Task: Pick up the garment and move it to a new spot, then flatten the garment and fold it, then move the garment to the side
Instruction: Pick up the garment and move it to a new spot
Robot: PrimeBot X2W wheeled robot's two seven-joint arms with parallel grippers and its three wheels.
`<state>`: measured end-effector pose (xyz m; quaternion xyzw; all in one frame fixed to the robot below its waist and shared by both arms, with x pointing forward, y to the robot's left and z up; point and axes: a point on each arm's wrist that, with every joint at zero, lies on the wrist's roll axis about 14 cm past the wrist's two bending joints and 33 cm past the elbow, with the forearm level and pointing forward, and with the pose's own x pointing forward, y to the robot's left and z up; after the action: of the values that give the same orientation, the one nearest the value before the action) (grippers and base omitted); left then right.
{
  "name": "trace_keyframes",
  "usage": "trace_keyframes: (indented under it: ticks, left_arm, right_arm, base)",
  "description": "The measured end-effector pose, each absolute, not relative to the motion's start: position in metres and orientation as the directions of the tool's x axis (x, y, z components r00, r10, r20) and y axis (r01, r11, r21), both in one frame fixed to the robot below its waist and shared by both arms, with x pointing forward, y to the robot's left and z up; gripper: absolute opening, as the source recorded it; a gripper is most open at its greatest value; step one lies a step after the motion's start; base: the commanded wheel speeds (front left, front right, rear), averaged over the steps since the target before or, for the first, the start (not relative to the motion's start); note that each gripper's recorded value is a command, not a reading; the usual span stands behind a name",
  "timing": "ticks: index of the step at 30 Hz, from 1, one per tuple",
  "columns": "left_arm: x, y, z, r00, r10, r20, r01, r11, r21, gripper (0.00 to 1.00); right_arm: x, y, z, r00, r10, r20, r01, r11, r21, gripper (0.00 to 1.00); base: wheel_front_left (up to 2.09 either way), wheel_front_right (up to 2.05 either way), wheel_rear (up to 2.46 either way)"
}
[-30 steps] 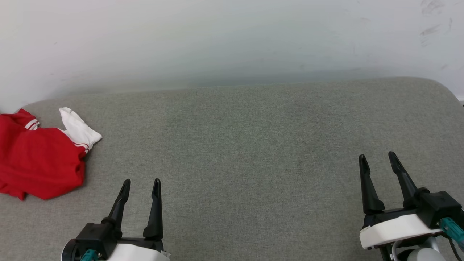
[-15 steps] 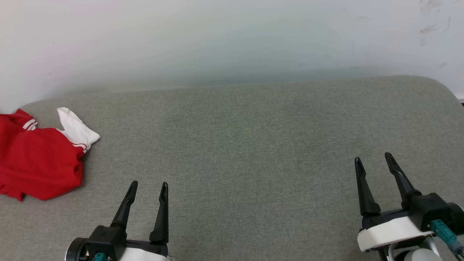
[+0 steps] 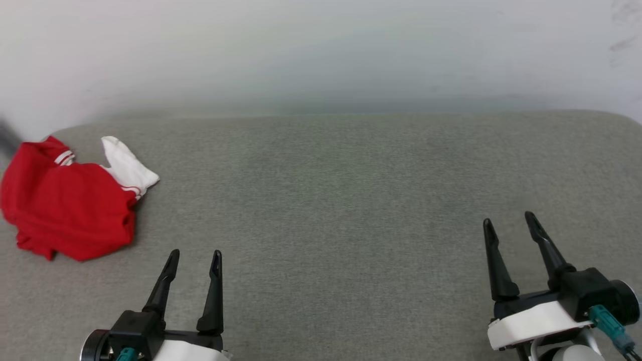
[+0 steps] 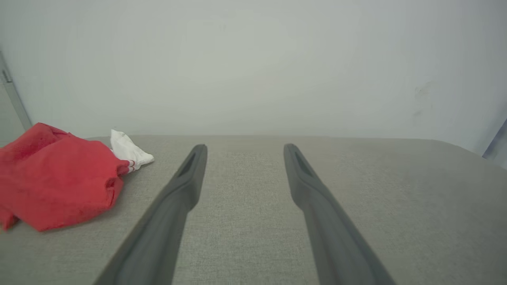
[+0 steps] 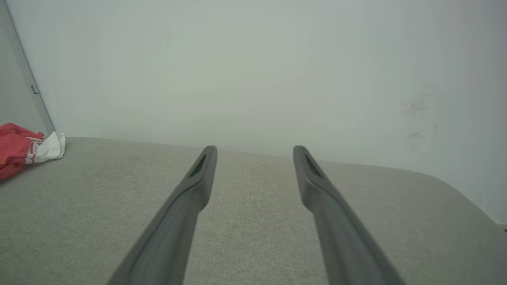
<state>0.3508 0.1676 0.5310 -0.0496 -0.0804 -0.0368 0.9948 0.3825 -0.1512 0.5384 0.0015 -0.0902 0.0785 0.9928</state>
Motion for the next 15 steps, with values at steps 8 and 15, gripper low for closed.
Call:
trace_keyframes:
  ticks: [8, 15]
  left_arm:
    - [0.335, 0.197, 0.533, 0.986, 0.027, 0.167, -0.014, 0.997, -0.079, 1.0]
    - [0.306, 0.232, 0.532, 0.976, 0.144, 0.164, -0.134, 0.989, -0.069, 1.0]
  right_arm:
    - [0.387, -0.111, 0.536, 0.948, 0.267, 0.174, -0.272, 0.962, 0.005, 1.0]
    - [0.388, -0.062, 0.533, 0.902, 0.398, 0.168, -0.407, 0.913, 0.018, 1.0]
  base:
    - [0.0, 0.0, 0.0]
    - [0.0, 0.0, 0.0]
